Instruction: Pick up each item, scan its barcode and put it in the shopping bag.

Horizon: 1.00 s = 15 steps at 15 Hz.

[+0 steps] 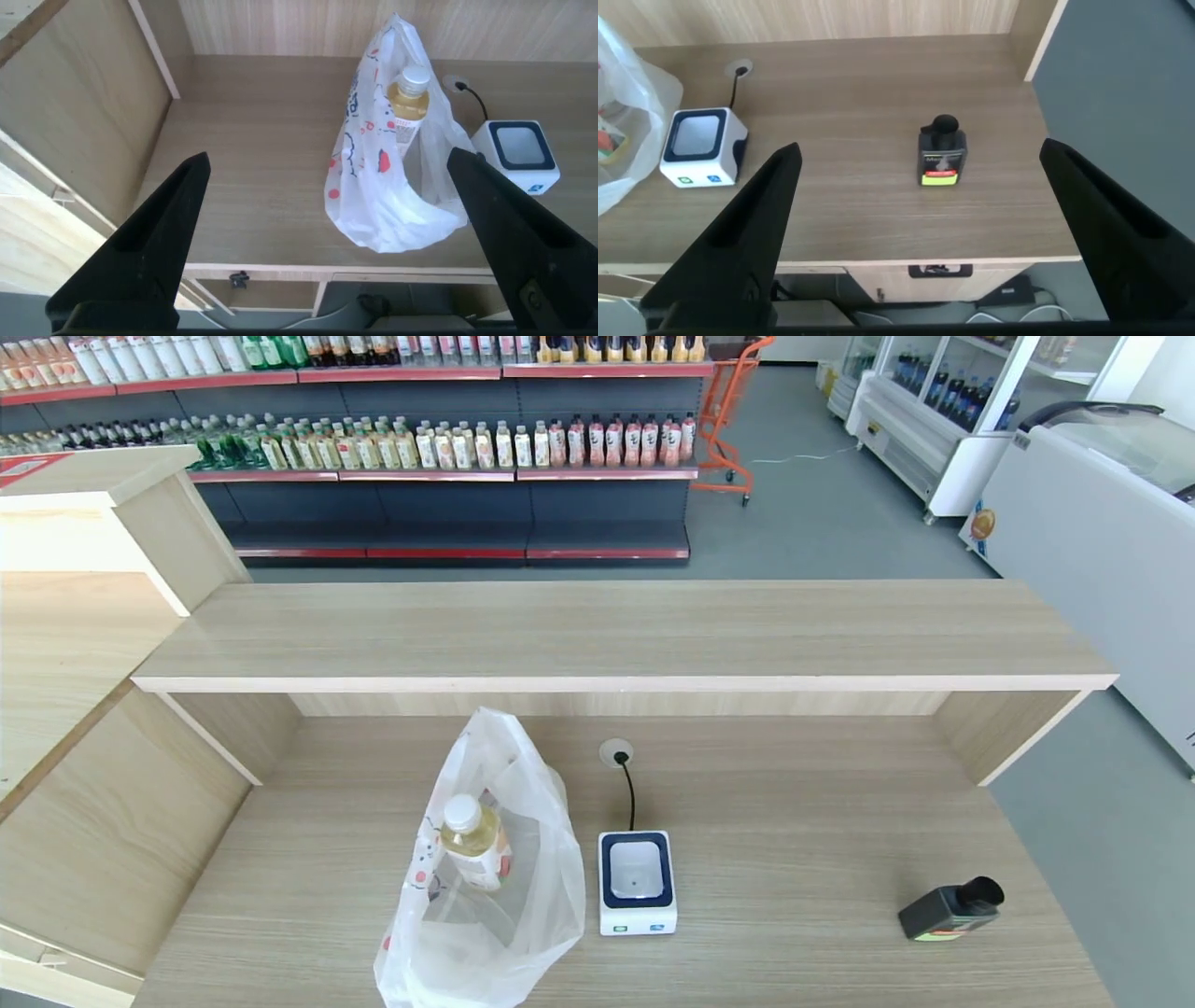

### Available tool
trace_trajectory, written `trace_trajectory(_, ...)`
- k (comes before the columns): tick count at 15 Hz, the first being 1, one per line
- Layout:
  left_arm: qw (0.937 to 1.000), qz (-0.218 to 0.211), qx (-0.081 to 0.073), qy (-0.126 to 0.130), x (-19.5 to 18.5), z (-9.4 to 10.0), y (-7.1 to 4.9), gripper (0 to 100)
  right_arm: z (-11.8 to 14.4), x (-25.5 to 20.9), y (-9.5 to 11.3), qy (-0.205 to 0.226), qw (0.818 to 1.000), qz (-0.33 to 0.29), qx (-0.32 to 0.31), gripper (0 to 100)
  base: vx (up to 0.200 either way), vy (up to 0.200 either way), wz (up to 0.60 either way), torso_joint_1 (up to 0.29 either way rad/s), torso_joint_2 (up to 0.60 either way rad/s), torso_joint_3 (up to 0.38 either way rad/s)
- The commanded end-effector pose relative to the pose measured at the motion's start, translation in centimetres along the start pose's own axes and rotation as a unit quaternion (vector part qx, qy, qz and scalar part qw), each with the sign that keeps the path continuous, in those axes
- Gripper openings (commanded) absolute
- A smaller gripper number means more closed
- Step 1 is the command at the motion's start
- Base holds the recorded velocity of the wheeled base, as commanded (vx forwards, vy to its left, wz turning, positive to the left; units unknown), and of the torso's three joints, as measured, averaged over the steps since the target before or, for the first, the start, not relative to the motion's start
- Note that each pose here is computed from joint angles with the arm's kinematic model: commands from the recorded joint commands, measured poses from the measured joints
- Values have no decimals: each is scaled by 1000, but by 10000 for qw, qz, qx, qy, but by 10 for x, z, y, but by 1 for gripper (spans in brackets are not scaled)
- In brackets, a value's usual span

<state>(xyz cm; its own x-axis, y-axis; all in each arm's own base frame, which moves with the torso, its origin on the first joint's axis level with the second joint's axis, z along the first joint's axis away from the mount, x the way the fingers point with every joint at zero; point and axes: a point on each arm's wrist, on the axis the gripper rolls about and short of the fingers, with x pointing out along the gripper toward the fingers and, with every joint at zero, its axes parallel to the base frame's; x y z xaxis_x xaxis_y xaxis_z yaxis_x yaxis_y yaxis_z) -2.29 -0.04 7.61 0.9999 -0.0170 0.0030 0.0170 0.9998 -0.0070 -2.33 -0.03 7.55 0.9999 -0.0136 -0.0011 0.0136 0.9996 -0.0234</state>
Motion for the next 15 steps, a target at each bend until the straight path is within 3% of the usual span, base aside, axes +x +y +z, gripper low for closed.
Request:
trace_trajectory(1,10000,1,-3,0,0,0,0,100,0,0,0,25,10000,7,9,100,0,0,0,0,0,0)
trace_trajectory(8,10000,1,-11,0,0,0,0,100,0,0,0,25,10000,0,25,100,-171,0,0,4,3,-1)
trace_trajectory(15,10000,1,-3,0,0,0,0,100,0,0,0,25,10000,0,32,100,0,0,0,0,0,0)
